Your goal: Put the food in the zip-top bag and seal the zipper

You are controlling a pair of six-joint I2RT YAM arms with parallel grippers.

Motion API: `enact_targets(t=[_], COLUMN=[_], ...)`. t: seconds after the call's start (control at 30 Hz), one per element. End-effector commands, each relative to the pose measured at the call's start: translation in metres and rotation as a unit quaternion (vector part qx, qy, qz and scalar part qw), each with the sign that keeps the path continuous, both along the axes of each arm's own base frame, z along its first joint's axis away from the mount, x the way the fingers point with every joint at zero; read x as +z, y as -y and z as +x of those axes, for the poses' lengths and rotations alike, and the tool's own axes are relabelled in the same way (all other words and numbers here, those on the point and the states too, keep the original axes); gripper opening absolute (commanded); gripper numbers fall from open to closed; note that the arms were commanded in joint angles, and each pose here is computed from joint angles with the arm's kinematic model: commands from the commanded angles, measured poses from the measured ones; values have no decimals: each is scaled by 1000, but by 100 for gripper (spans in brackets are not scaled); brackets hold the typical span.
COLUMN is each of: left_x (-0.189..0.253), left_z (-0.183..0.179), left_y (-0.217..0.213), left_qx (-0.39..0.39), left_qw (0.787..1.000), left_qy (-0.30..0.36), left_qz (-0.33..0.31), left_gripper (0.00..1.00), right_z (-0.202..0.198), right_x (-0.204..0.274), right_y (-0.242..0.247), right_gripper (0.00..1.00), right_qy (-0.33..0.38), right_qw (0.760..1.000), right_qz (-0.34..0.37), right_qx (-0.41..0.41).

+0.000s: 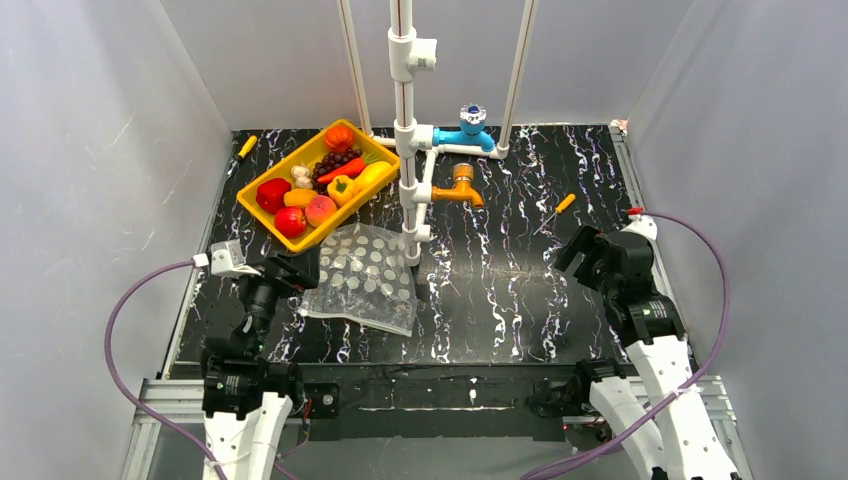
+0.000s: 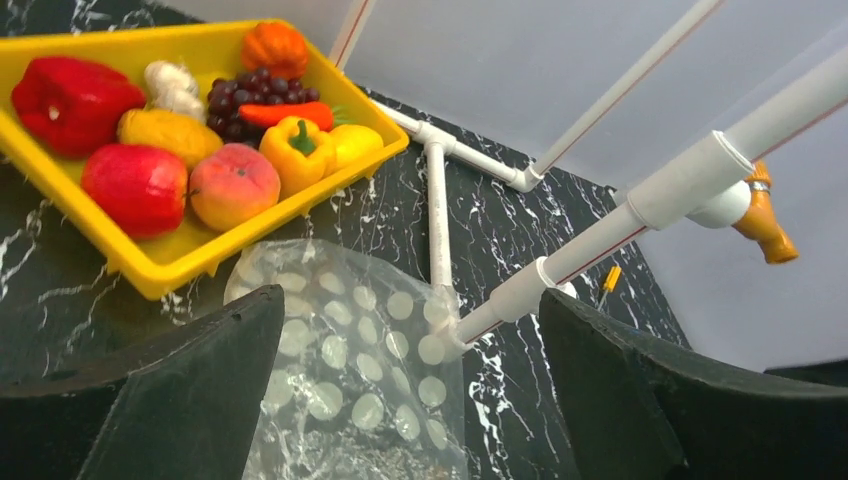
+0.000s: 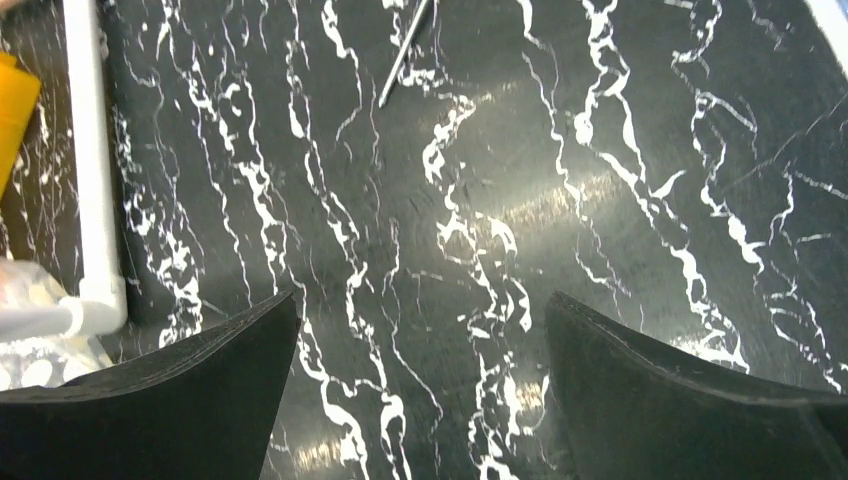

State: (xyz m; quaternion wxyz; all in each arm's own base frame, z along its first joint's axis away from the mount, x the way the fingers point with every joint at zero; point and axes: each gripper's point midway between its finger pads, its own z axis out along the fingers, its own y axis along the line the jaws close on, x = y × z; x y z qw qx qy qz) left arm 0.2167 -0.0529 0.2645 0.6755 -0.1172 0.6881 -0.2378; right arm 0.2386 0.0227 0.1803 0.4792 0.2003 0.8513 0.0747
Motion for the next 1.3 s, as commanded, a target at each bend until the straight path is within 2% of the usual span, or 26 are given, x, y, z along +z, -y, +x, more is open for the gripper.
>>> enact_targets(t=[0.0,0.13,0.27,0.37,0.5,0.6,0.73,0.83,0.93,1.03,1.17,1.27], left_x=[-14,-27,-44,-53,-43,-46,-42,-53,-70,-81,-87,-85], left_z=[-13,-22,-40,-60,-73,-90,-99,-108,-115,-115,-115,-118], left_y=[-20,-27,-35,-40,-24,-22,4,11,17,19,15,10], left_qx=[70,101,140,164,100,103,12,-6,-21,-25,-15,-2], left_qw=[993,981,957,938,951,946,956,944,925,915,914,915], left_qy=[-79,-152,-236,-290,-283,-294,-281,-320,-371,-395,-398,-400], left_qz=[-56,-72,-88,-92,-69,-92,-80,-78,-77,-77,-69,-63], left_gripper=[100,99,100,100,100,100,99,100,99,99,99,100], right_z=[-15,-19,-18,-22,-28,-36,-55,-67,-81,-102,-118,-112], right_x=[24,38,44,28,17,8,0,-5,-14,-26,-23,-16], right_y=[-11,-25,-51,-60,-82,-103,-140,-164,-195,-234,-293,-327], right_gripper=[100,100,100,100,100,100,100,100,100,100,100,91], right_qy=[14,25,46,11,-44,-84,-100,-87,-51,3,80,94], right_qw=[999,997,987,984,971,958,940,929,909,876,829,805], right_qz=[22,47,99,116,135,126,70,12,-38,-98,-174,-250], right_qx=[32,62,114,134,192,244,320,359,412,472,525,530])
